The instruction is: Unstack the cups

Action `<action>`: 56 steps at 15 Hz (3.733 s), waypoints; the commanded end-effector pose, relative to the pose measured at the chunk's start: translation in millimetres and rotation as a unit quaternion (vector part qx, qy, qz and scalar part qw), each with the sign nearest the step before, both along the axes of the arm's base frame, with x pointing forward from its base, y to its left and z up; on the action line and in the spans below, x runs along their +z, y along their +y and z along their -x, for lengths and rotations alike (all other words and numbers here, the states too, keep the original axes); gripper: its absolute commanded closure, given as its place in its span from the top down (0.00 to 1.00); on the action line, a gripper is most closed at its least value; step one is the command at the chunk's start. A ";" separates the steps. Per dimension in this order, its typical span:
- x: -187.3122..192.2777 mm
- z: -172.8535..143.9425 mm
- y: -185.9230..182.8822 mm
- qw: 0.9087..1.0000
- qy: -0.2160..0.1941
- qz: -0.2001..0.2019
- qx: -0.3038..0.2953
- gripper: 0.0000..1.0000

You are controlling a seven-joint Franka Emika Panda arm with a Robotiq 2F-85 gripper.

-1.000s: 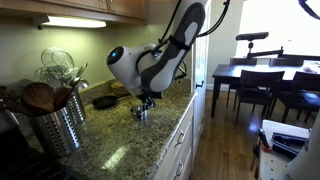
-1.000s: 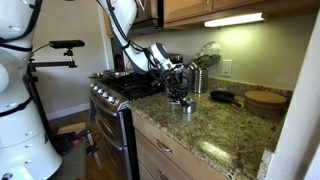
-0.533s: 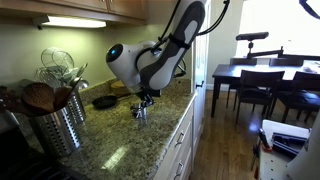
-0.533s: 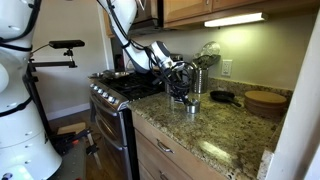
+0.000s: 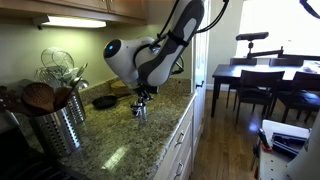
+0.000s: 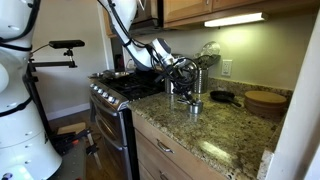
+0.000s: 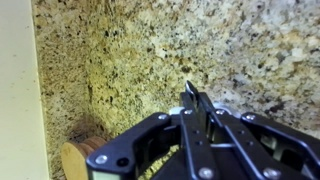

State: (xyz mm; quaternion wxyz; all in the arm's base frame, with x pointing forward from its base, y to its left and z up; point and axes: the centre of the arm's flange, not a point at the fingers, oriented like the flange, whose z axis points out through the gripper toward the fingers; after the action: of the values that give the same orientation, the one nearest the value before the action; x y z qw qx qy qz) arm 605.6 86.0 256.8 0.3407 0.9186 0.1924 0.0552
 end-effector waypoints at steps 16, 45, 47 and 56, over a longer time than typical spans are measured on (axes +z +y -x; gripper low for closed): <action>21.4 33.1 1.8 1.000 -0.001 0.018 -0.017 0.80; -41.4 1.3 0.3 0.998 -0.026 0.055 -0.002 1.00; -48.6 0.1 -1.1 0.998 -0.026 0.062 0.002 1.00; -62.2 -7.1 -12.6 0.995 -0.032 0.088 0.012 0.68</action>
State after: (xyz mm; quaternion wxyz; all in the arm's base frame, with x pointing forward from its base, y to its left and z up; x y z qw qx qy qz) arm 609.6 79.0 196.0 0.4098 0.8874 0.2029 0.0587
